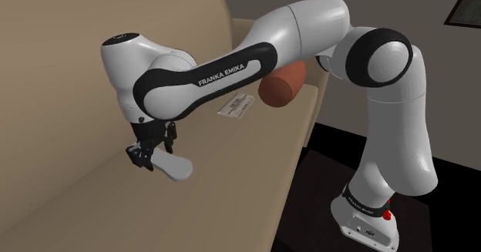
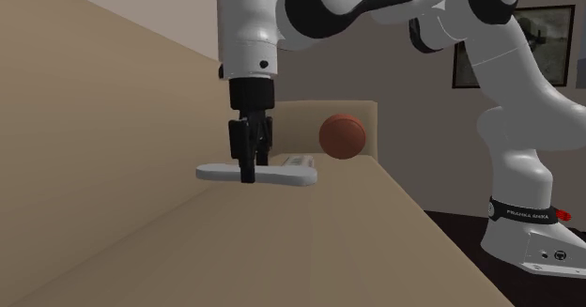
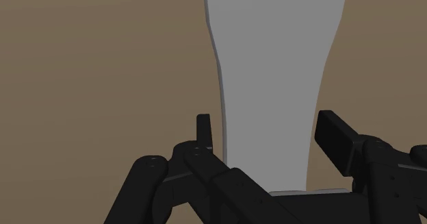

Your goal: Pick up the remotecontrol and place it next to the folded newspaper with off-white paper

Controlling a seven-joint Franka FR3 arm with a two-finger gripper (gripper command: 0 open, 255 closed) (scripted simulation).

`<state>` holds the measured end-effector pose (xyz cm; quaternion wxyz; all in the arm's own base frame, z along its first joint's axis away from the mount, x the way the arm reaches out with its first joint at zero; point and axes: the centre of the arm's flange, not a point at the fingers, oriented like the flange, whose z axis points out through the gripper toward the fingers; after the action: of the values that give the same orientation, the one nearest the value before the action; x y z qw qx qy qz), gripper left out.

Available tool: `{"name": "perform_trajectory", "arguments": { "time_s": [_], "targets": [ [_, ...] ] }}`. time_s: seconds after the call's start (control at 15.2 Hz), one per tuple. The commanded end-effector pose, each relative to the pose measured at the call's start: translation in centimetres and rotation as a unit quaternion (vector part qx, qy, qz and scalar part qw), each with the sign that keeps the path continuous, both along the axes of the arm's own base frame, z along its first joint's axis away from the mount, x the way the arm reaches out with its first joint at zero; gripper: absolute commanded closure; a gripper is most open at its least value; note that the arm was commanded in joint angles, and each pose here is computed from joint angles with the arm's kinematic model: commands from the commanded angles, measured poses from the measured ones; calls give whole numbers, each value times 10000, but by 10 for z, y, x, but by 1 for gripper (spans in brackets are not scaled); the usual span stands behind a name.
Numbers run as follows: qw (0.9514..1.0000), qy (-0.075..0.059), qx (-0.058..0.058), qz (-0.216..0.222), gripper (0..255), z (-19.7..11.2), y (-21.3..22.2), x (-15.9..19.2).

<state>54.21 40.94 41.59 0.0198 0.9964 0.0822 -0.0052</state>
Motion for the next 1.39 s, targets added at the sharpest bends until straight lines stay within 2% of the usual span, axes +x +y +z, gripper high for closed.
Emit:
{"name": "perform_trajectory", "arguments": {
  "time_s": [0.0,0.13,1.32],
  "targets": [
    [10000,-1,0,0,255,10,1,0],
    [10000,0,1,0,255,17,1,0],
    [10000,-1,0,0,255,31,-235,-20]
  ]
}}
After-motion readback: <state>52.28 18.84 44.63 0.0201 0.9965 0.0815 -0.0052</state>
